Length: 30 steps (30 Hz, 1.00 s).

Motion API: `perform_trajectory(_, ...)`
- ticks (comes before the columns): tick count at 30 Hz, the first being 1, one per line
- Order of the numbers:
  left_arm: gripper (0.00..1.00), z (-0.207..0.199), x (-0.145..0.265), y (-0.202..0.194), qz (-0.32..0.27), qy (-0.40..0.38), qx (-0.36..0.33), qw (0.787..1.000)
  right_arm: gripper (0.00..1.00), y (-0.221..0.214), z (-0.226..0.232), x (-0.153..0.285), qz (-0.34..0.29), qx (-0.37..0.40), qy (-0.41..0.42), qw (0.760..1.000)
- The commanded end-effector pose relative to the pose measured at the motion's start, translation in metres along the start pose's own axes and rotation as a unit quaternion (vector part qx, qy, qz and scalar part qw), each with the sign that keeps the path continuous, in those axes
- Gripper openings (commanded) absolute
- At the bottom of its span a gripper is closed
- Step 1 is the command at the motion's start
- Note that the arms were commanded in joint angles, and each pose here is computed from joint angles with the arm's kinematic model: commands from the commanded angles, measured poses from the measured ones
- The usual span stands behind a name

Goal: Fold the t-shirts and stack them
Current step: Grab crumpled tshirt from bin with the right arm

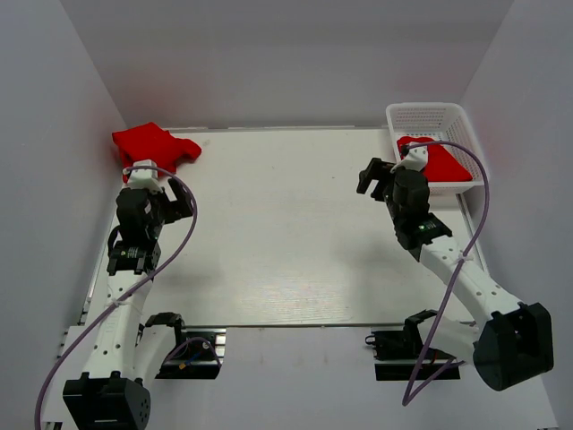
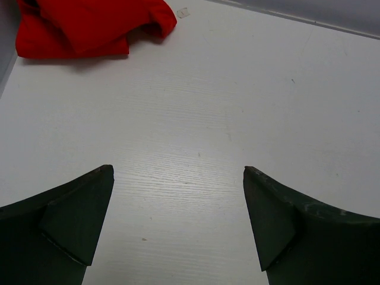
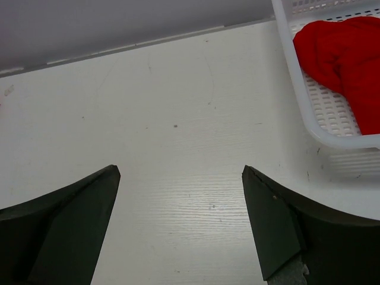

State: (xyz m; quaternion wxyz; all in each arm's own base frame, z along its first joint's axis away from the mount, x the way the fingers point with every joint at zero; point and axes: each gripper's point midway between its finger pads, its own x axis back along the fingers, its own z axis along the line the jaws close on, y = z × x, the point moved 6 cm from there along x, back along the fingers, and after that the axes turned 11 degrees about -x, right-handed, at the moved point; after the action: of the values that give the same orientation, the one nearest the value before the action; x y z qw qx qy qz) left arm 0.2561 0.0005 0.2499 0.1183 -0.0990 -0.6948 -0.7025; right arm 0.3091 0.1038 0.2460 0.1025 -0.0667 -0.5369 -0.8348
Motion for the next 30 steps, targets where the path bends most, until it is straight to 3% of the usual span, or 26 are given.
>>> perform_trajectory(1, 1.0, 0.005, 0.005, 0.011, -0.01, 0.019, 0.003, 1.0, 0.9, 0.014, 0.005, -0.006, -0.022, -0.006, -0.01, 1.0)
perform_trajectory(5, 1.0, -0.001, 0.002, 0.003, -0.012, -0.022, -0.042, 0.999, 0.9, 0.039, 0.008, -0.02, -0.04, -0.012, -0.06, 0.997)
perform_trajectory(8, 1.0, -0.012, -0.006, 0.009, -0.033, -0.081, -0.072, 0.994, 0.9, 0.03, -0.002, -0.044, 0.009, 0.028, -0.112, 0.993)
perform_trajectory(9, 1.0, -0.013, -0.013, 0.005, -0.018, -0.082, -0.07, 0.994, 0.9, 0.066, 0.014, -0.05, -0.024, 0.015, -0.106, 0.994)
perform_trajectory(11, 1.0, -0.017, -0.021, 0.012, -0.013, -0.094, -0.072, 0.993, 0.9, 0.053, -0.009, -0.08, 0.035, 0.033, -0.165, 0.985)
perform_trajectory(12, 1.0, -0.017, -0.026, 0.012, -0.005, -0.094, -0.071, 0.993, 0.9, 0.111, 0.007, -0.086, -0.018, 0.011, -0.154, 0.988)
perform_trajectory(14, 1.0, -0.017, -0.04, 0.01, 0.014, -0.096, -0.069, 0.993, 0.9, 0.097, -0.023, -0.12, 0.036, 0.018, -0.209, 0.977)
perform_trajectory(15, 1.0, -0.017, -0.043, 0.008, 0.024, -0.097, -0.068, 0.993, 0.9, 0.15, -0.014, -0.122, -0.013, 0.001, -0.191, 0.982)
perform_trajectory(16, 1.0, -0.017, -0.047, 0.008, 0.027, -0.097, -0.068, 0.993, 0.9, 0.134, -0.028, -0.147, 0.01, 0.006, -0.214, 0.977)
perform_trajectory(18, 1.0, -0.017, -0.059, 0.007, 0.032, -0.098, -0.072, 0.992, 0.9, 0.149, -0.053, -0.162, 0.009, 0.005, -0.235, 0.972)
perform_trajectory(19, 1.0, -0.017, -0.062, 0.016, 0.027, -0.097, -0.067, 0.993, 0.9, 0.176, -0.047, -0.163, -0.02, -0.007, -0.225, 0.974)
perform_trajectory(24, 1.0, -0.022, -0.075, 0.015, 0.054, -0.115, -0.054, 0.99, 0.9, 0.146, -0.133, -0.188, 0.056, -0.023, -0.273, 0.96)
perform_trajectory(30, 1.0, -0.022, -0.075, 0.011, 0.058, -0.115, -0.053, 0.99, 0.9, 0.109, -0.176, -0.199, 0.127, 0.005, -0.286, 0.95)
